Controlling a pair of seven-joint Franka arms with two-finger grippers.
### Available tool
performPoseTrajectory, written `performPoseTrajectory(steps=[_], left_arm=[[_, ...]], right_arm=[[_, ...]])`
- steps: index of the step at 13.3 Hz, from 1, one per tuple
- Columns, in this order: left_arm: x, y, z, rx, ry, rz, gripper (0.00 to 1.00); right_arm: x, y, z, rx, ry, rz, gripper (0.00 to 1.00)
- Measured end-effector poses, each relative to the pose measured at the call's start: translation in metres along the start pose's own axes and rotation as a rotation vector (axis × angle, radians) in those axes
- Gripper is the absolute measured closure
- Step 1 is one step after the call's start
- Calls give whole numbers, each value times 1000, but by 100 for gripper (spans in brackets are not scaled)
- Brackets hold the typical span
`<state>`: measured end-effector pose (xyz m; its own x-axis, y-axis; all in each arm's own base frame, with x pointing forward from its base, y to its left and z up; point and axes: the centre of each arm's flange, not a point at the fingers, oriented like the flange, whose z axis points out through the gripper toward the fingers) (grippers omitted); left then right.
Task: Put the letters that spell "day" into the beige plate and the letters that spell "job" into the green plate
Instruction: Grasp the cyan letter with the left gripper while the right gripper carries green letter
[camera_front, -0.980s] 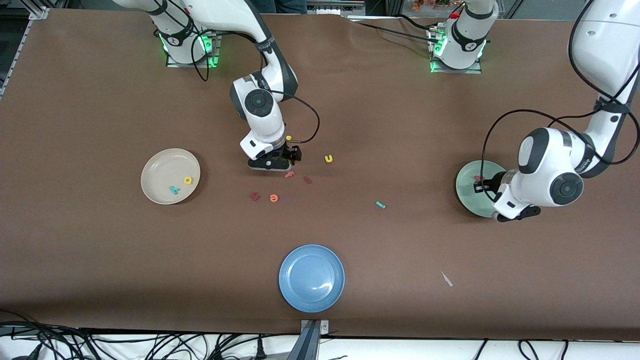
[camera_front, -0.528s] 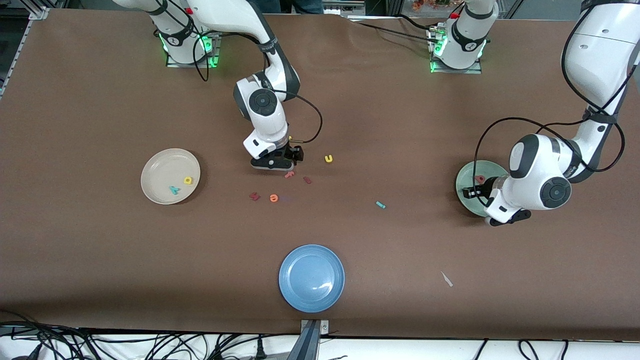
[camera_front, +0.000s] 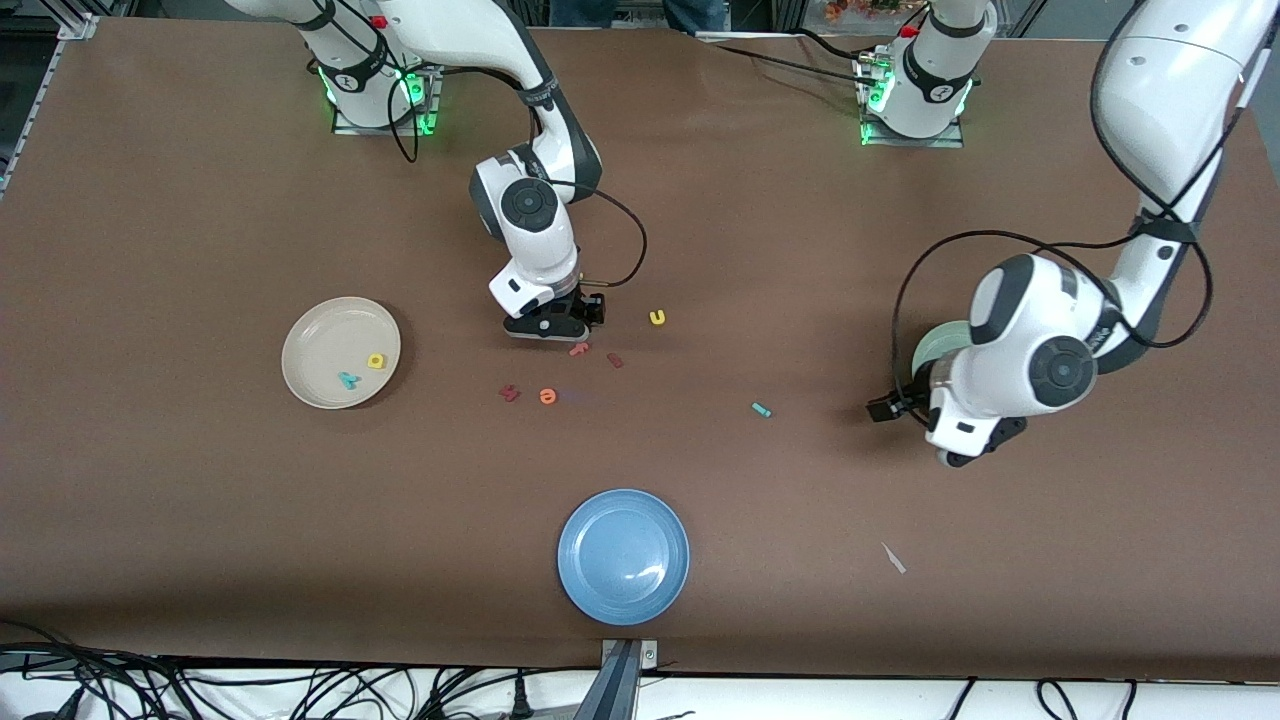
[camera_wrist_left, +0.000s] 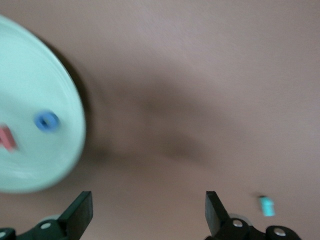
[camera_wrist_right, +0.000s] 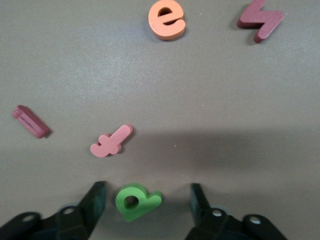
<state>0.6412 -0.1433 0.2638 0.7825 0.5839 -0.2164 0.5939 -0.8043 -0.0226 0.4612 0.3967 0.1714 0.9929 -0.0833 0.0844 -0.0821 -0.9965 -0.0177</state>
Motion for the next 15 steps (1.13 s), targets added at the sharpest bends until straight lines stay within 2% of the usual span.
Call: performPoseTrajectory(steps=[1, 2, 3, 4, 5, 6, 8, 12, 13, 15], left_arm=[[-10, 17, 0, -23, 15, -95, 1], [-17, 33, 1, -55, 28, -191, 1], [-20, 44, 5, -82, 31, -265, 1], [-23, 51, 11, -92, 31, -303, 1], [-26, 57, 20, -87, 33, -321, 1], [-31, 63, 31, -72, 36, -333, 1], [-40, 79, 55, -51, 43, -344, 1], [-36, 108, 82, -68, 27, -350, 4], [-36, 111, 86, -68, 24, -349, 11], [-41, 116, 89, -66, 21, -343, 13]], right_arm=[[1, -1, -2, 3, 3, 0, 37], [1, -1, -2, 3, 3, 0, 37], [2, -1, -3, 4, 5, 1, 46], [3, -2, -4, 6, 6, 1, 55], [3, -2, -4, 6, 6, 1, 55], [3, -2, -5, 8, 7, 0, 60], [3, -3, -5, 8, 7, 0, 61], [5, 0, -6, 3, 5, -11, 61], [10, 6, -6, -10, -3, -21, 61], [30, 26, -17, -45, -28, -56, 61]])
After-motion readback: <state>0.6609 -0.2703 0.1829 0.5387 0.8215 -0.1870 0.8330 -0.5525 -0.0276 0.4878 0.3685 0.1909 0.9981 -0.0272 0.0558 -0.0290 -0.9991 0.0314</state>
